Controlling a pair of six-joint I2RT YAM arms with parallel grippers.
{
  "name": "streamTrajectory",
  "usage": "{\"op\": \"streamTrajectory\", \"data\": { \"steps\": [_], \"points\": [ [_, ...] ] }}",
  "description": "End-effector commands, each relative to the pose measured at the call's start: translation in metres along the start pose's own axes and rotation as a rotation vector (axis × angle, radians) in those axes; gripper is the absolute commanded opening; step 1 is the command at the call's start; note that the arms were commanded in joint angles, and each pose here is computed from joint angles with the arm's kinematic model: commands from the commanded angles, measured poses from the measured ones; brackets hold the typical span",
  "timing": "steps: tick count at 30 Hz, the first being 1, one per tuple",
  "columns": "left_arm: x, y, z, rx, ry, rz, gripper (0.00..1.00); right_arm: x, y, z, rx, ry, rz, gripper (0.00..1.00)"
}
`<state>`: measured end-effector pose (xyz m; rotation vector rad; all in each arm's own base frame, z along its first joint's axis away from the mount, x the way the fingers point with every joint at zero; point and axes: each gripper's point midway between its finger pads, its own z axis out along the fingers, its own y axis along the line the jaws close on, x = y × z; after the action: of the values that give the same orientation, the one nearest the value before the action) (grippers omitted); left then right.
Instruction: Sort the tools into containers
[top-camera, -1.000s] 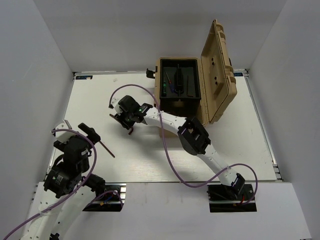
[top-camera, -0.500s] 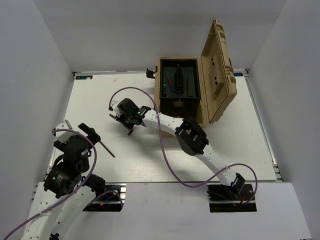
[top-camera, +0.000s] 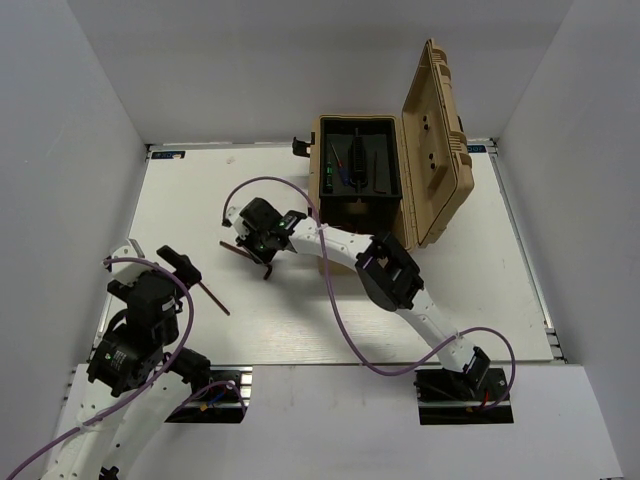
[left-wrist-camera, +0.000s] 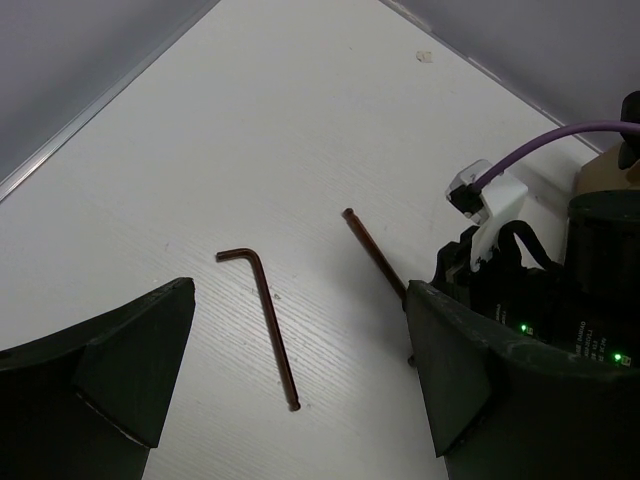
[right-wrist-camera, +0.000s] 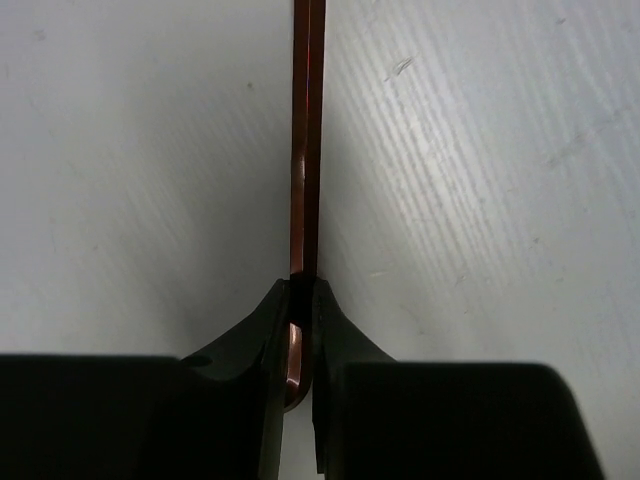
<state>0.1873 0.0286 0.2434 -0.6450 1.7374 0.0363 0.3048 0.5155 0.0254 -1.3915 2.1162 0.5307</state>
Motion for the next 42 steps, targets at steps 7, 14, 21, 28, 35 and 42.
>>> {"op": "streamTrajectory", "data": {
  "steps": [7, 14, 21, 28, 35, 42],
  "points": [
    [0.005, -0.003, 0.002, 0.008, 0.017, 0.02, 0.96, -0.026, 0.042, -0.083, -0.178, 0.027, 0.069, 0.0],
    [0.005, -0.003, 0.002, 0.008, 0.017, 0.02, 0.96, -0.056, 0.041, -0.117, -0.158, -0.056, 0.071, 0.0],
    [0.006, -0.005, 0.002, 0.015, 0.022, 0.02, 0.96, -0.067, 0.044, -0.137, -0.165, -0.09, 0.076, 0.0],
    [0.013, 0.0, 0.006, -0.027, 0.046, 0.043, 0.94, -0.107, 0.047, -0.182, -0.17, -0.21, 0.051, 0.0],
    [0.019, -0.003, 0.011, -0.052, 0.078, 0.067, 0.92, -0.127, 0.008, -0.224, -0.005, -0.301, 0.016, 0.0],
    [0.062, -0.019, 0.033, -0.098, 0.244, 0.162, 0.91, -0.12, -0.068, -0.282, 0.288, -0.354, 0.045, 0.0]
  ]
}}
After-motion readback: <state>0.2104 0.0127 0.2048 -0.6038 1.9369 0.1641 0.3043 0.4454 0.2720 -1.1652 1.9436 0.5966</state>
